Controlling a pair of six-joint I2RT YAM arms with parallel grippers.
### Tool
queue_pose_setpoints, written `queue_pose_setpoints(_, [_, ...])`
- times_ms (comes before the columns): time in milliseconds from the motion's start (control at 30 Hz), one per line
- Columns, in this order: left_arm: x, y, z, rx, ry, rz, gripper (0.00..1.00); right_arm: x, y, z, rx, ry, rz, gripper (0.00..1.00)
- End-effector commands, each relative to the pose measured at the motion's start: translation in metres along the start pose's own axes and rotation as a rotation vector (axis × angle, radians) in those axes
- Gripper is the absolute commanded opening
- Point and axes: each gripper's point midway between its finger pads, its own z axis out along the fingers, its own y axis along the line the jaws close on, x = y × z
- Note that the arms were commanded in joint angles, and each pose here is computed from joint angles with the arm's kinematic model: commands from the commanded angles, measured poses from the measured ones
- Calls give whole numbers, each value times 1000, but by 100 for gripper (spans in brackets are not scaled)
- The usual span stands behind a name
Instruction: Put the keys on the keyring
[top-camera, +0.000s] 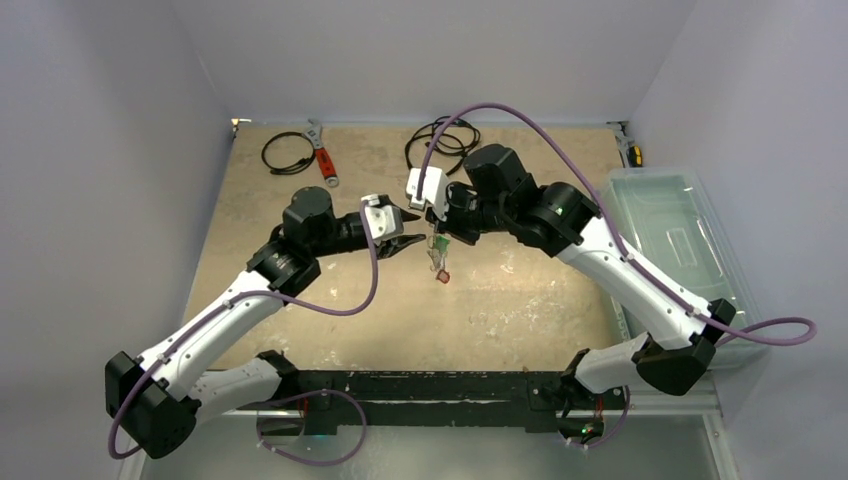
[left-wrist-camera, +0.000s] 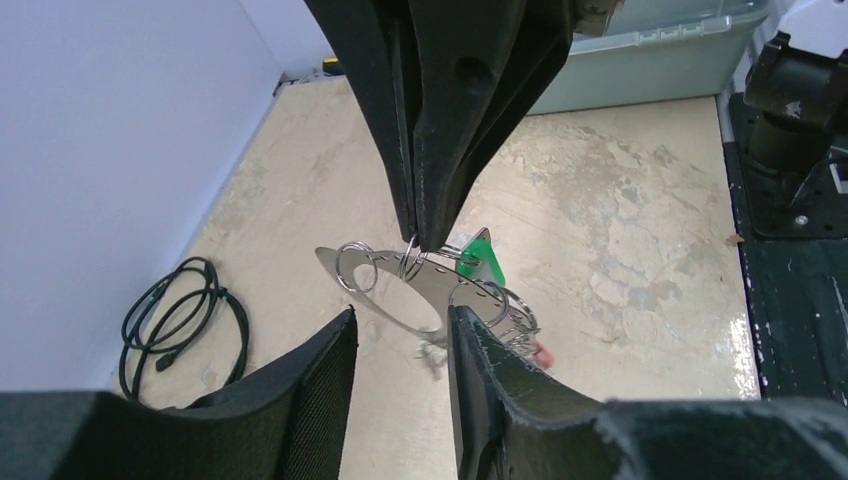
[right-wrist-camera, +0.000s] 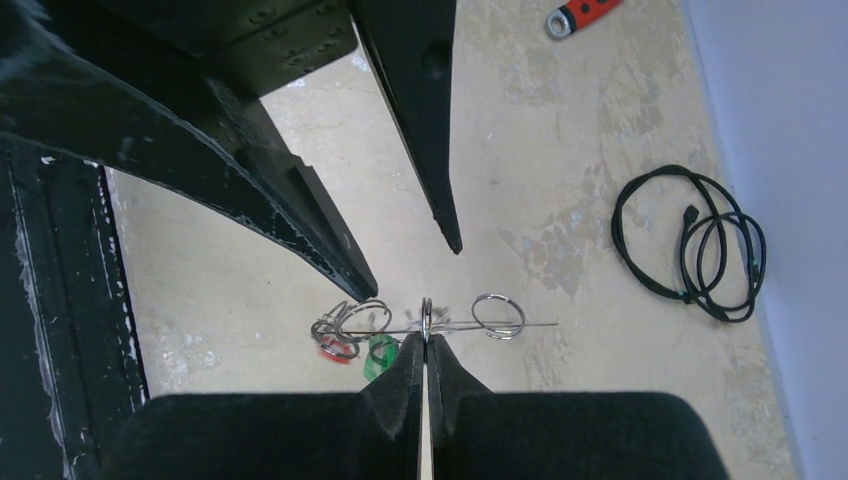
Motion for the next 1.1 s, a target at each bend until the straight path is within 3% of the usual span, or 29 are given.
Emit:
queue_pose_setpoints(0, [-24,0,8,45,-71,92,34,-18,-1,-8,17,-74,-38,0])
queue_pose_setpoints(500, [-15,-6,20,83,-33,93,11,-17,9,2,-17,-65,-53,0])
queue_pose_setpoints(600, [-14,-9,21,101,-35,100,0,-19,10,2,-21,-72,-60,0])
queue_pose_setpoints(800, [-21,-14,20,103,-94,80,0,-28,-2,-8,65,-136,-69,0])
queue_pose_setpoints(833, [-27,-13,18,83,-130,73,0,-30,-6,-12,100,-148,-58,5])
queue_pose_setpoints(867, [-28,-14,17,64,-158,52,0,-34,-10,-18,127,-175,-48,18])
queue_pose_setpoints(933, [-39,-12,13,30,-230,27,0,-42,-20,-30,197,-228,-44,31])
queue_pose_setpoints(1067, [-66,-11,0,-27,-393,-11,0,-61,-37,-65,304,-419,-22,34])
